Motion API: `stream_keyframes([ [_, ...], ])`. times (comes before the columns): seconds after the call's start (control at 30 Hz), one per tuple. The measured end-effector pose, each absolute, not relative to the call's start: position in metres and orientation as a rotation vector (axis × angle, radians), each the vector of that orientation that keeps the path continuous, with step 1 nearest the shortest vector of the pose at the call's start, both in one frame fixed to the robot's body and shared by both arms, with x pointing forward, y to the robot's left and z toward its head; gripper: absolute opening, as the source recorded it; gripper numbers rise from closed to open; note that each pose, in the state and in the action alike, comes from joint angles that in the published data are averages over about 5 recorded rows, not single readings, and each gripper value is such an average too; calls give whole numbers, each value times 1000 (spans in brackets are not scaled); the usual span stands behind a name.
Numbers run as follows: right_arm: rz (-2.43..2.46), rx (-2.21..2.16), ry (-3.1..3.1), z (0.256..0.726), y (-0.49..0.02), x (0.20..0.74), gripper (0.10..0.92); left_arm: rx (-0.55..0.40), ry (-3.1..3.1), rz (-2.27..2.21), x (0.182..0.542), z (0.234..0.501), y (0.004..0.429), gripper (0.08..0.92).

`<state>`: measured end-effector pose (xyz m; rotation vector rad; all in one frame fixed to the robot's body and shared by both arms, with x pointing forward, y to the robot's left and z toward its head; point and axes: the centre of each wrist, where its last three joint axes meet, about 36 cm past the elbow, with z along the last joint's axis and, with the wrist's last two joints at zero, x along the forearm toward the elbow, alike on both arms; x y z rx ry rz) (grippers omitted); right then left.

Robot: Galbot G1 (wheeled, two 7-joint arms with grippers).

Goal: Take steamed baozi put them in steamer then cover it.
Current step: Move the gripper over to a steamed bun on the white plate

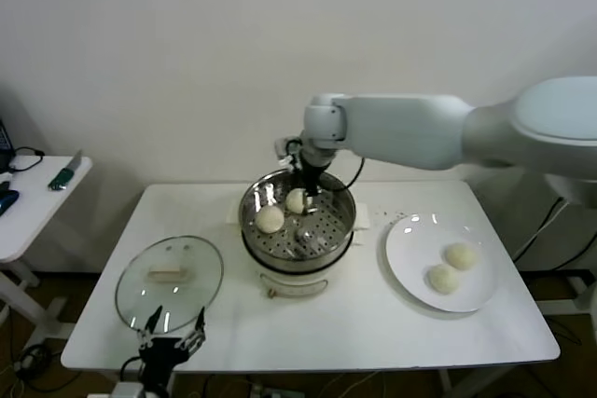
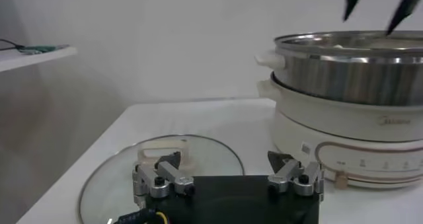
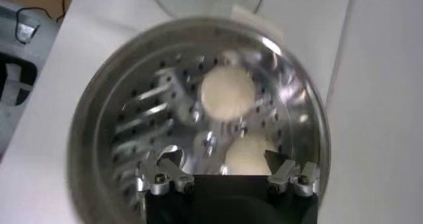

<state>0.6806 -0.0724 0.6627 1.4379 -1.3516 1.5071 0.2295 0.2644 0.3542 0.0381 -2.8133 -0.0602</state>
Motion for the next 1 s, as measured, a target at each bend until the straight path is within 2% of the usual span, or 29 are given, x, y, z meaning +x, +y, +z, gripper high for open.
stream_keyframes([
  [0.23, 1432, 1384, -1347, 671, -169, 666, 823, 29, -2808, -61, 227, 354, 261, 823],
  [0.57, 1333, 1294, -1345, 632, -295, 640, 823, 34, -2815, -55, 226, 360, 257, 823],
  [0.77, 1304, 1252, -1328, 595, -342, 629, 823, 47, -2807, -56, 223, 361, 257, 823],
  [1.0, 1286, 1209, -1304, 548, -372, 621, 823, 61, -2794, -57, 218, 359, 258, 823],
])
